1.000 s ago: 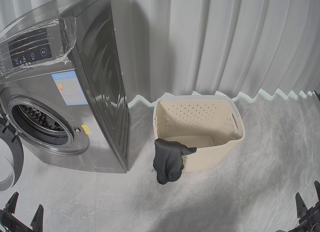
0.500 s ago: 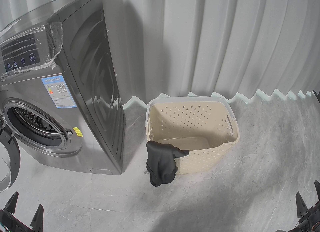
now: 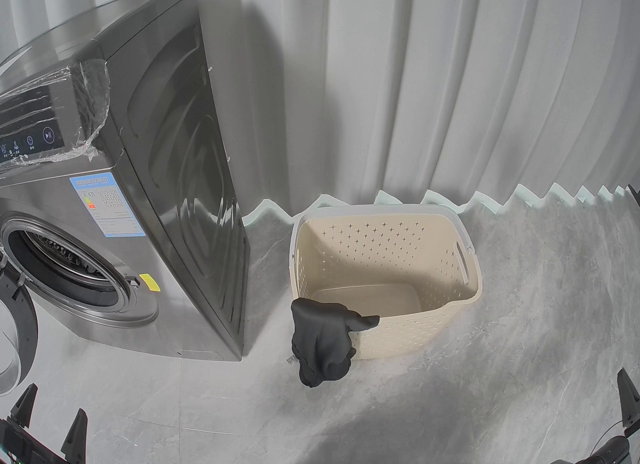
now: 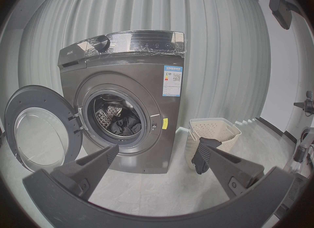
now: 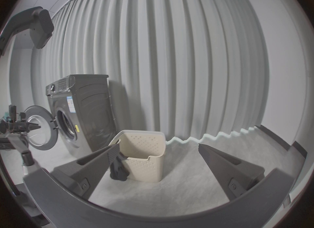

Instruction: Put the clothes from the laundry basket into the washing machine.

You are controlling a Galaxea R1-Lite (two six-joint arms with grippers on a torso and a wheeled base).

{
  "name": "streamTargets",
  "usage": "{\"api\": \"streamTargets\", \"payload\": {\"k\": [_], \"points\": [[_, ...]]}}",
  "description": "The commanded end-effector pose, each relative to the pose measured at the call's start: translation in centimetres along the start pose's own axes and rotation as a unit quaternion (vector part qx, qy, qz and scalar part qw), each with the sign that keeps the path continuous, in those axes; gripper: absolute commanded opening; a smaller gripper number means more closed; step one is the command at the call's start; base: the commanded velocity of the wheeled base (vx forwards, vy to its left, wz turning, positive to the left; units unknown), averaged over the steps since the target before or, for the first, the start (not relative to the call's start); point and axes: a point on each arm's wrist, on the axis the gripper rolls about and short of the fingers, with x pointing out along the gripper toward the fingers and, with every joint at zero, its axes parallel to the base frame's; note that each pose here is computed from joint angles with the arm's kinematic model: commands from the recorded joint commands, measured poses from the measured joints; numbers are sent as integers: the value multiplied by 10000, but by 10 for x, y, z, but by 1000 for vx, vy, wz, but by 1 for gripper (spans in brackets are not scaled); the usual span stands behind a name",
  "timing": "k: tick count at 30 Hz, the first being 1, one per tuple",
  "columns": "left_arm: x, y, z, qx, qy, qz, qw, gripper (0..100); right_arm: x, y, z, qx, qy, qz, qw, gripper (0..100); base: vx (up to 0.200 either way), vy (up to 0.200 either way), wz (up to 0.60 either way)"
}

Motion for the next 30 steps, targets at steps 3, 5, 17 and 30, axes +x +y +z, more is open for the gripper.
{"api": "streamTargets", "payload": {"k": [3,5,17,30], "points": [[0,0,-5,7,0,0,10000,100,66,1,26,130,1423,1518,9780,100,0,0,0],[0,0,-5,-1,0,0,10000,100,79,3,28,120,1546,1763,9720,100,0,0,0],[0,0,-5,-1,0,0,10000,100,171,49,2,291,2834,2699,9198,100,0,0,0],[0,0,-5,-1,0,0,10000,100,226,98,-51,436,3182,2571,9114,100,0,0,0]]}}
